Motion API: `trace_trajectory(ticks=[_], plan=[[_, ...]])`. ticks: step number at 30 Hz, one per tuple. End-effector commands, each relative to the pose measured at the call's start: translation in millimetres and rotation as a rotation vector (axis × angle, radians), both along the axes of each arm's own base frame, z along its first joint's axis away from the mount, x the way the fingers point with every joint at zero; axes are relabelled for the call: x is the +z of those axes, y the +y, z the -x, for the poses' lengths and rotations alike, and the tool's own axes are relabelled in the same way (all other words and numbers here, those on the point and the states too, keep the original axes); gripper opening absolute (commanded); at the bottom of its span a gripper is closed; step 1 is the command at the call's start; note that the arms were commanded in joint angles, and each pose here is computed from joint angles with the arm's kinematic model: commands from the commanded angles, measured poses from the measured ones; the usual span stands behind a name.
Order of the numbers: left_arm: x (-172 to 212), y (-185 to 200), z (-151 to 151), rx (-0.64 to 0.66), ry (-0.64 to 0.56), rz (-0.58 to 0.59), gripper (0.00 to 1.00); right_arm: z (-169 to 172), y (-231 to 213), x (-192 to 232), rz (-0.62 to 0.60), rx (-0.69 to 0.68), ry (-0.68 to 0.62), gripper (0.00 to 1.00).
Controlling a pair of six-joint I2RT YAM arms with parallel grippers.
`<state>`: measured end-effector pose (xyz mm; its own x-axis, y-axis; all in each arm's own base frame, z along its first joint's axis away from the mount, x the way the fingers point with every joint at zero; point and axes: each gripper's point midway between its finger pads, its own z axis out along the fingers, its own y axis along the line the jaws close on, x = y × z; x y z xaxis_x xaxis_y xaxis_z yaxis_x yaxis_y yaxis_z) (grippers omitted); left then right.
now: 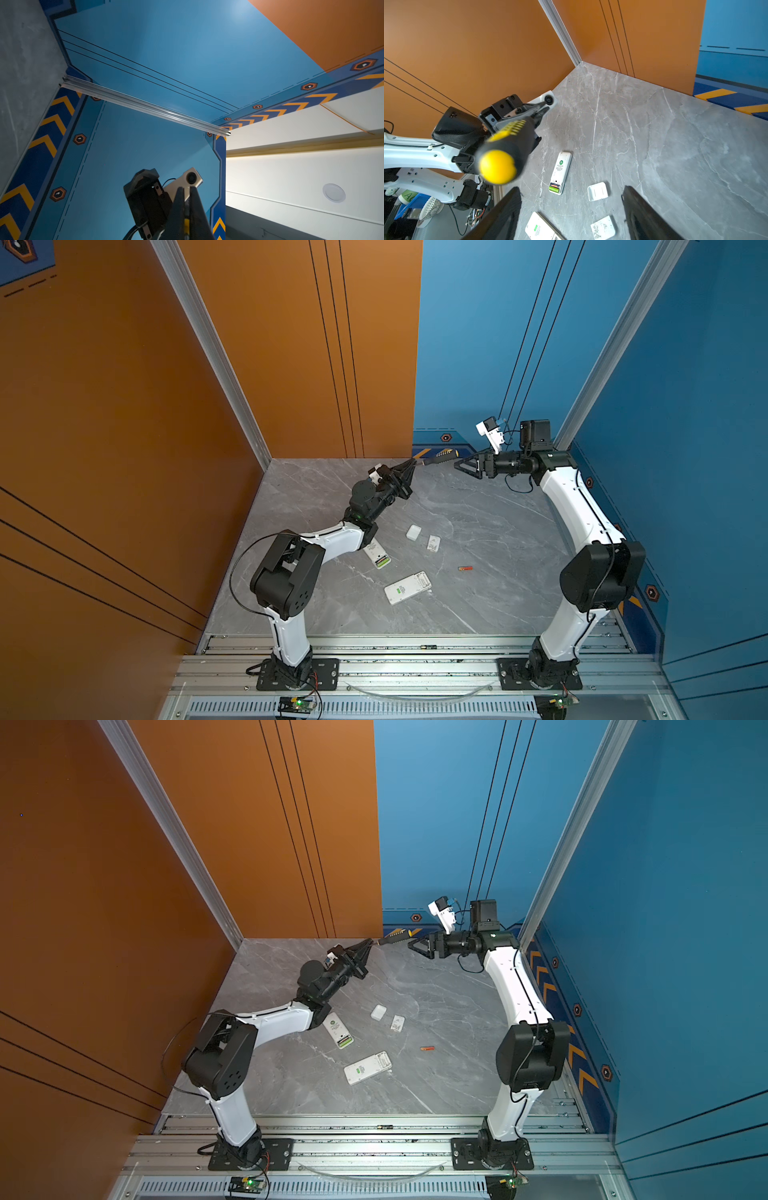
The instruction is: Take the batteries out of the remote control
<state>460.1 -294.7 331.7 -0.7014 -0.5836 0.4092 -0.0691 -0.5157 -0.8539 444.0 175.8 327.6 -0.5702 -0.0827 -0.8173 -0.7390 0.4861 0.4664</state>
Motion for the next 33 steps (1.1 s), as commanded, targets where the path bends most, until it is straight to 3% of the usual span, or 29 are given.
trace_trajectory(ticks=[1,9,25,29,33], plan=[[15,-14,7,-0.185,0.161,0.276,0.0,19,5,18,-0.016,0.038,-0.031,0.79],[-6,-28,10,-0.204,0.199,0.252,0.0,31,27,34,-0.045,0.092,-0.065,0.8],[-2,-44,17,-0.235,0.185,0.252,0.0,27,48,4,-0.029,0.12,0.005,0.74],[-1,-46,18,-0.242,0.181,0.249,0.0,26,47,3,-0.025,0.113,0.006,0.64],[-1,-50,20,-0.252,0.181,0.245,0.0,24,47,0,-0.028,0.112,0.018,0.45]])
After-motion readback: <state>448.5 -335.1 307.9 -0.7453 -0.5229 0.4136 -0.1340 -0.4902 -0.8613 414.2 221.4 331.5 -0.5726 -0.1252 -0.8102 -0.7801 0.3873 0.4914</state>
